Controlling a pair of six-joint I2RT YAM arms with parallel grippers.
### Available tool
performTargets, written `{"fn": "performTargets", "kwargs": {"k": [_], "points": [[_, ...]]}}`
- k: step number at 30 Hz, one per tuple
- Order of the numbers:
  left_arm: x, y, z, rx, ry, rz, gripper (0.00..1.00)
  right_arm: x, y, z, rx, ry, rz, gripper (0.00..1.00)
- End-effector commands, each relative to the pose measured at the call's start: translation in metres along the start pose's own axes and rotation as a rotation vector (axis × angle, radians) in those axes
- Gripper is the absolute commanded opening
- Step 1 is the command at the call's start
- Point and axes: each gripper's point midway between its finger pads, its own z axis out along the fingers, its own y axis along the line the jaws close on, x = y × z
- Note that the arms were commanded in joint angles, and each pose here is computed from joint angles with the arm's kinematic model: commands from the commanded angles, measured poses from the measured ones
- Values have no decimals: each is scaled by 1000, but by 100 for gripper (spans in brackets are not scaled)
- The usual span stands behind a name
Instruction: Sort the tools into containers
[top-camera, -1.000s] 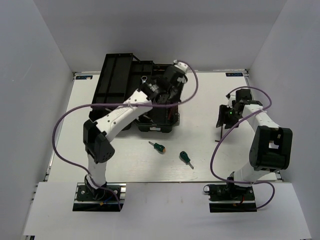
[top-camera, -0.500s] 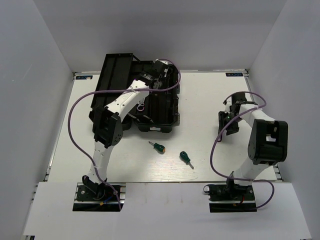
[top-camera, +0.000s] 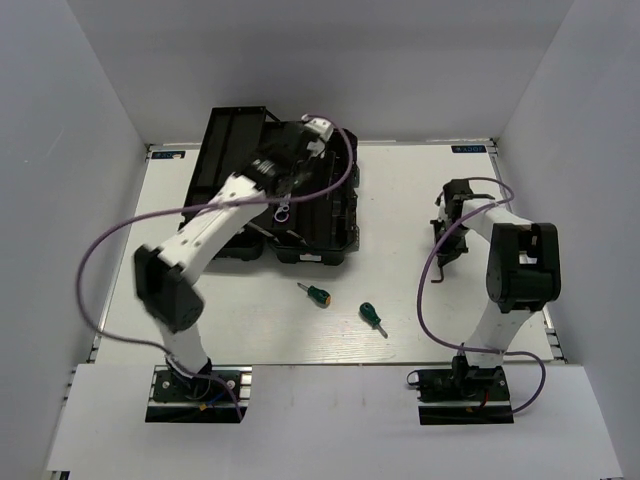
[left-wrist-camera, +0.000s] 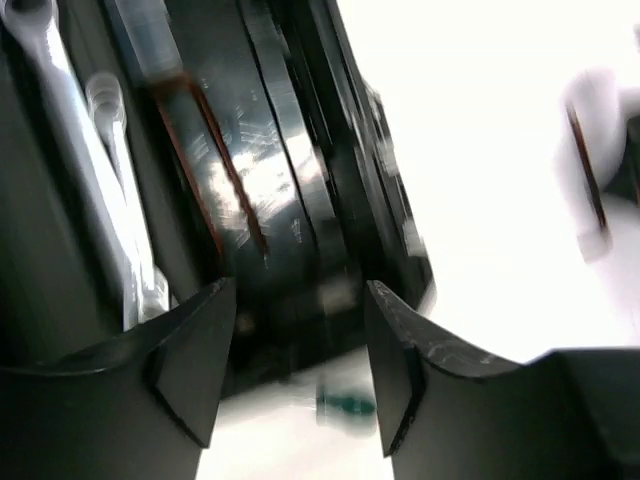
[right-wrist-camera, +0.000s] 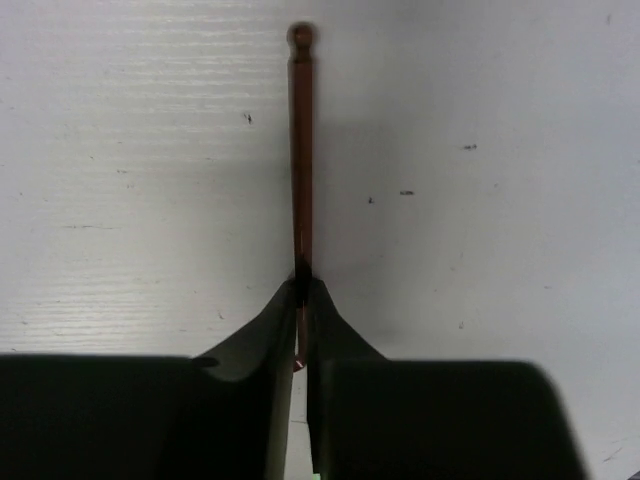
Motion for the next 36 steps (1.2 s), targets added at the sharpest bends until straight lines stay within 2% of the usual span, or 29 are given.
{"fn": "performTargets", "kwargs": {"k": [1,3,5,6,7,9,13,15,16,17,18,19,21,22,23,27,28,30,31,36], "points": [[37,-11,-77,106,42,56,64,9,2,25,1,59,53,0],[61,-11,-107,155,69,63,64,8,4,24,-11,61,55,0],[122,-18,-119,250,196,89,64,-6,6,16,-35,28,42,0],[141,-14,-113,237,243,91,64,-9,8,13,-44,19,39,0],[150,-18,-126,279,242,94,64,-16,10,6,-54,3,29,0],[184,-17,-128,298,320,71,64,-40,23,-18,-134,-64,-1,0],[215,-17,-126,303,375,52,63,-77,56,-59,-296,-160,-76,0],[224,-15,-120,296,395,53,63,-94,79,-79,-406,-209,-118,0],[226,-17,-116,304,398,51,63,-119,86,-104,-427,-282,-143,0],[226,-23,-117,324,396,46,63,-121,99,-116,-497,-285,-158,0],[231,-26,-114,341,414,43,66,-127,109,-118,-524,-281,-164,0],[231,-30,-111,343,425,10,68,-148,116,-144,-544,-354,-182,0],[231,-38,-106,355,423,-34,71,-152,143,-156,-628,-362,-220,0],[231,-39,-102,337,427,-73,72,-165,152,-173,-652,-417,-229,0],[229,-37,-101,300,464,-85,72,-163,168,-177,-706,-402,-230,0],[218,-35,-92,210,464,-175,74,-166,219,-181,-793,-390,-276,0],[213,-39,-89,215,445,-200,74,-167,243,-180,-817,-393,-314,0],[204,-35,-81,158,396,-265,74,-174,260,-185,-846,-419,-322,0],[204,-33,-78,137,383,-288,74,-169,278,-175,-852,-391,-333,0],[206,-16,-62,-9,306,-480,74,-170,307,-154,-833,-394,-337,0]]}}
